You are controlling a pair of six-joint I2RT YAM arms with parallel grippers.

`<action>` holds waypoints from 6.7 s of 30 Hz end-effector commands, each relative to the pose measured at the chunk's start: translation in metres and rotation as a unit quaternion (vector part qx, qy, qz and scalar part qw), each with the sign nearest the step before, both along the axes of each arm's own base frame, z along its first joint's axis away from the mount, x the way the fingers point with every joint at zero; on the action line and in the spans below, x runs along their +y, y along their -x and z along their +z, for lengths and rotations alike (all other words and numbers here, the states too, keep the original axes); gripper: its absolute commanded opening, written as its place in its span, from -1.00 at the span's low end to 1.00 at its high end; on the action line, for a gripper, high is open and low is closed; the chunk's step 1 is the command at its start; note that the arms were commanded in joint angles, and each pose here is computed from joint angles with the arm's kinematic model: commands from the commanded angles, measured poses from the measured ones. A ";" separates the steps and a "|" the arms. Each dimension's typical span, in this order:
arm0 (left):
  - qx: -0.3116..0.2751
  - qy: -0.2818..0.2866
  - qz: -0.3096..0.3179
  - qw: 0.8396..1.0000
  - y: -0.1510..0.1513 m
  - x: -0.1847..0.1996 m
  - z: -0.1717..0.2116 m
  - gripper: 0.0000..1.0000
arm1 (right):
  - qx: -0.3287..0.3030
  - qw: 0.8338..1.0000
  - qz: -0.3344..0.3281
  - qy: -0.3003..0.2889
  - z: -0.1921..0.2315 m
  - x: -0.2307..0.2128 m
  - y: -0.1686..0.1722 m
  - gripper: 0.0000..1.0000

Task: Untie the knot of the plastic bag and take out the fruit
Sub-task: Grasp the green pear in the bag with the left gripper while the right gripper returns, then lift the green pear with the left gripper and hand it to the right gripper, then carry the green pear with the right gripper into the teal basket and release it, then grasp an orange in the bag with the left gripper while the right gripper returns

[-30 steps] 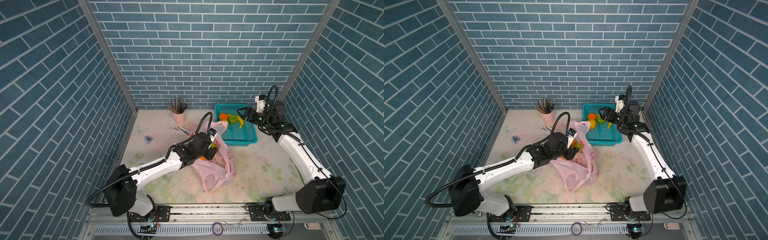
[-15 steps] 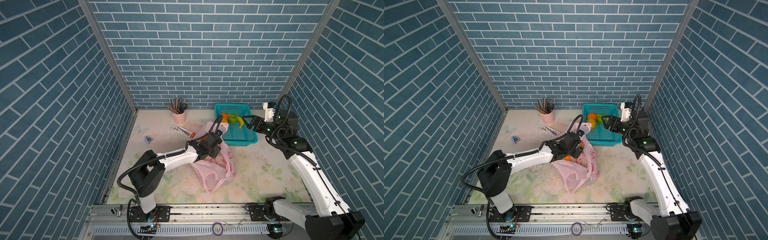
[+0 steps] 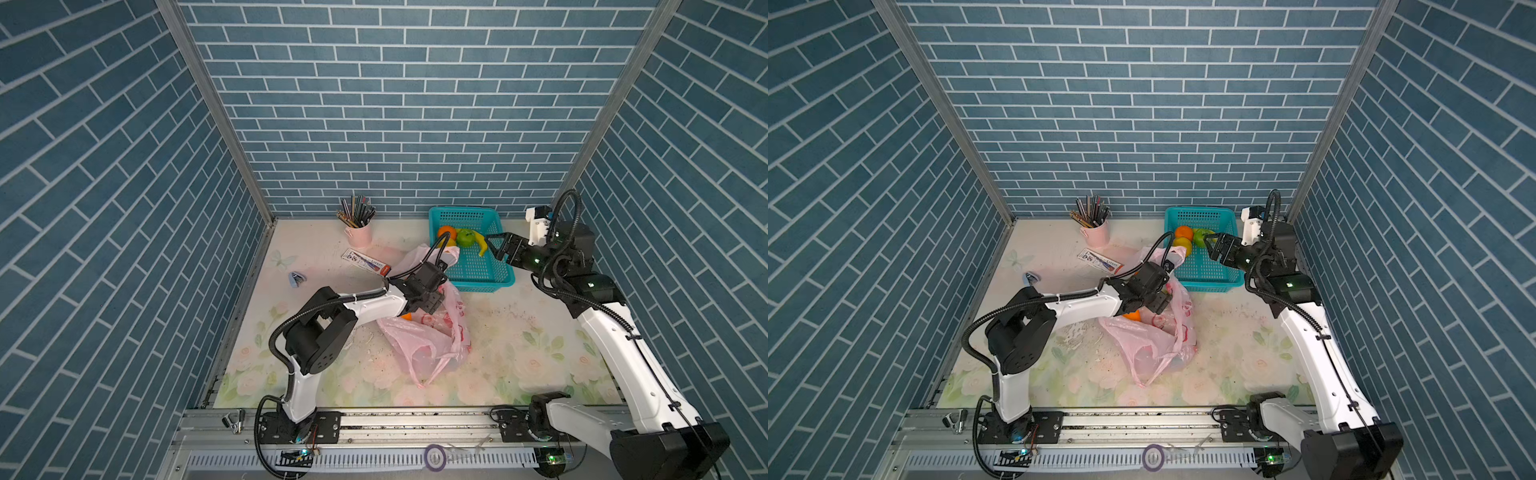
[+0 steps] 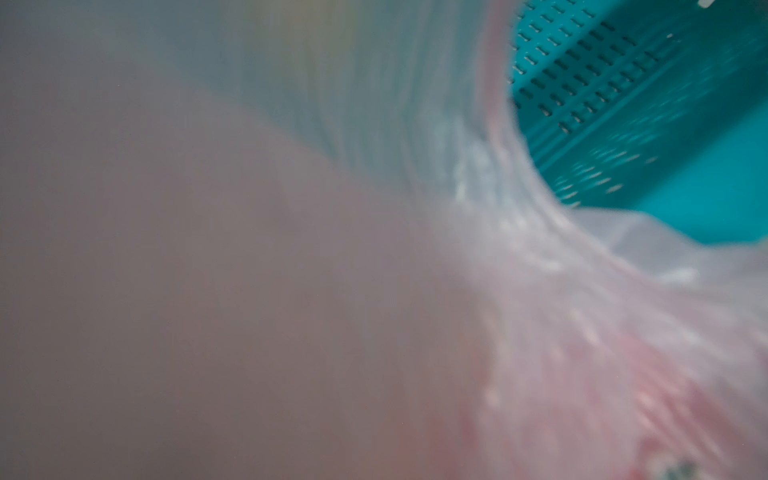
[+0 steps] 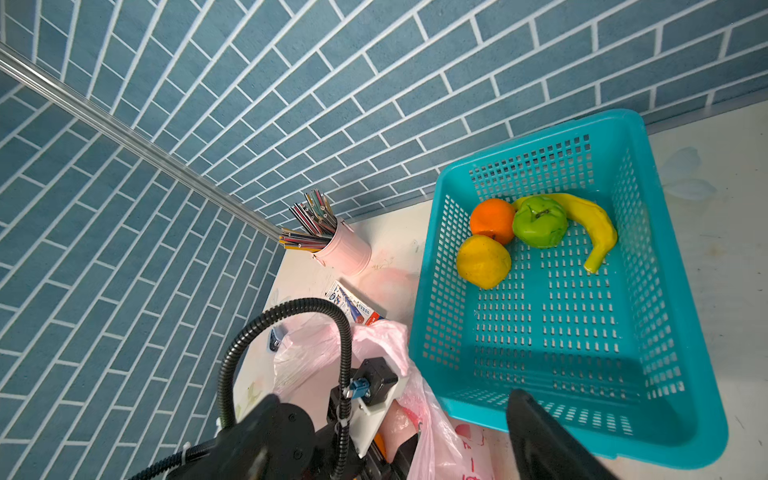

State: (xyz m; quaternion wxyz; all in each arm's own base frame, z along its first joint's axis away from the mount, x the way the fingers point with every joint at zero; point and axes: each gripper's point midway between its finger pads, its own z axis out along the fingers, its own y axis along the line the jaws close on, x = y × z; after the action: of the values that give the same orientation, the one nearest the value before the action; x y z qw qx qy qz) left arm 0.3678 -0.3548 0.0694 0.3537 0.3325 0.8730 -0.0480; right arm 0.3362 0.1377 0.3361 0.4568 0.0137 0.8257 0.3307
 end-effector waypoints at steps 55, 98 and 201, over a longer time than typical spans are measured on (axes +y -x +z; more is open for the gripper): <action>-0.291 0.266 -0.268 0.879 0.093 -0.013 0.269 0.09 | 0.028 0.949 0.304 -0.074 0.033 0.082 0.097 0.71; -0.285 0.261 -0.205 0.899 0.119 0.008 0.285 0.74 | -0.010 0.992 0.096 -0.075 0.012 0.029 -0.033 0.04; 0.022 -0.030 0.074 0.997 -0.046 0.059 0.004 0.74 | 0.037 0.994 0.100 0.026 -0.018 0.051 0.029 0.64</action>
State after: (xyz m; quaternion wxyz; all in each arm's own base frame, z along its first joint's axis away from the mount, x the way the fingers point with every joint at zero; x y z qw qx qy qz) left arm 0.3997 -0.2961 0.0709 0.3106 0.2866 0.9063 -0.0050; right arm 0.3084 0.1893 0.3176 0.3915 -0.0699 0.8457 0.3559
